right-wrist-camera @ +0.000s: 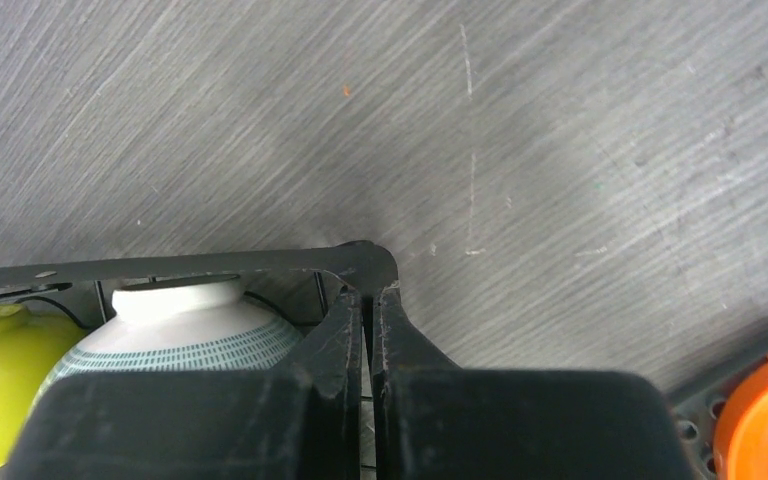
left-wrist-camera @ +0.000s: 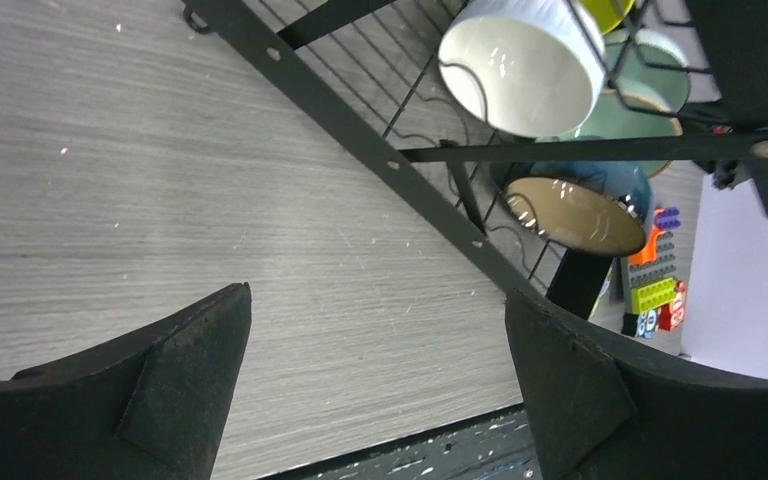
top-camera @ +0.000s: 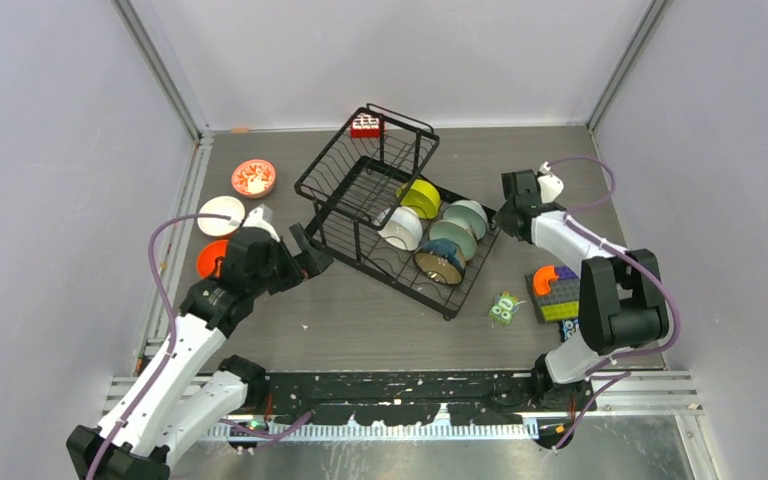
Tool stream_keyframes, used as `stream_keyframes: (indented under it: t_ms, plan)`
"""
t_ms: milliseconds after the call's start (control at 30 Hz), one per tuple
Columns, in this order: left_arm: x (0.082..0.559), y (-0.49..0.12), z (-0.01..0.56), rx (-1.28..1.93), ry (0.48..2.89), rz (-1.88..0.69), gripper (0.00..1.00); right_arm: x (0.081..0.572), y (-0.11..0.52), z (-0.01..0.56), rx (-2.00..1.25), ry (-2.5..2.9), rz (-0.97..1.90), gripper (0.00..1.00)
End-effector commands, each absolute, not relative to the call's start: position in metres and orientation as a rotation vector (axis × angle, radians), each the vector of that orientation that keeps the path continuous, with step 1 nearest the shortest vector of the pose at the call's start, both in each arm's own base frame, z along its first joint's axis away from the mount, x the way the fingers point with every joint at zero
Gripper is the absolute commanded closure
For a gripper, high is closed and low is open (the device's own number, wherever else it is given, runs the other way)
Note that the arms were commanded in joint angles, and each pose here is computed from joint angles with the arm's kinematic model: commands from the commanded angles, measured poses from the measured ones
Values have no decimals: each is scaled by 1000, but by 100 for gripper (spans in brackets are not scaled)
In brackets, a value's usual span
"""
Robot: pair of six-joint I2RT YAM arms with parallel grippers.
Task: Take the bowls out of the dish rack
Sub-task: Adjust the dish rack at the center of the board.
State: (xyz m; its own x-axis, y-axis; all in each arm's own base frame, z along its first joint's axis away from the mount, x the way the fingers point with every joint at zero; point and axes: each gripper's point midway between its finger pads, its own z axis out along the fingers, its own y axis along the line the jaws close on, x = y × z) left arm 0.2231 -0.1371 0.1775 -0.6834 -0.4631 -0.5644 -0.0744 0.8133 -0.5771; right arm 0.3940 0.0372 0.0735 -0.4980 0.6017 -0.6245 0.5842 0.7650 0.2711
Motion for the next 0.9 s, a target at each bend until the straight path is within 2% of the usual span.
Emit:
stream_keyframes:
  t_ms: [0, 467, 700, 867]
  plan:
    - [243, -139, 219, -365, 2103, -707, 0, 351, 16, 58, 1085, 2234, -61, 99]
    - [258, -156, 204, -350, 2091, -773, 0, 304, 26, 55, 1325, 2158, 92, 99]
    - [267, -161, 209, -276, 1928, -834, 1, 280, 33, 47, 1439, 2119, 188, 99]
    - [269, -166, 209, -120, 1843, -820, 5, 267, 35, 46, 1474, 2100, 231, 99]
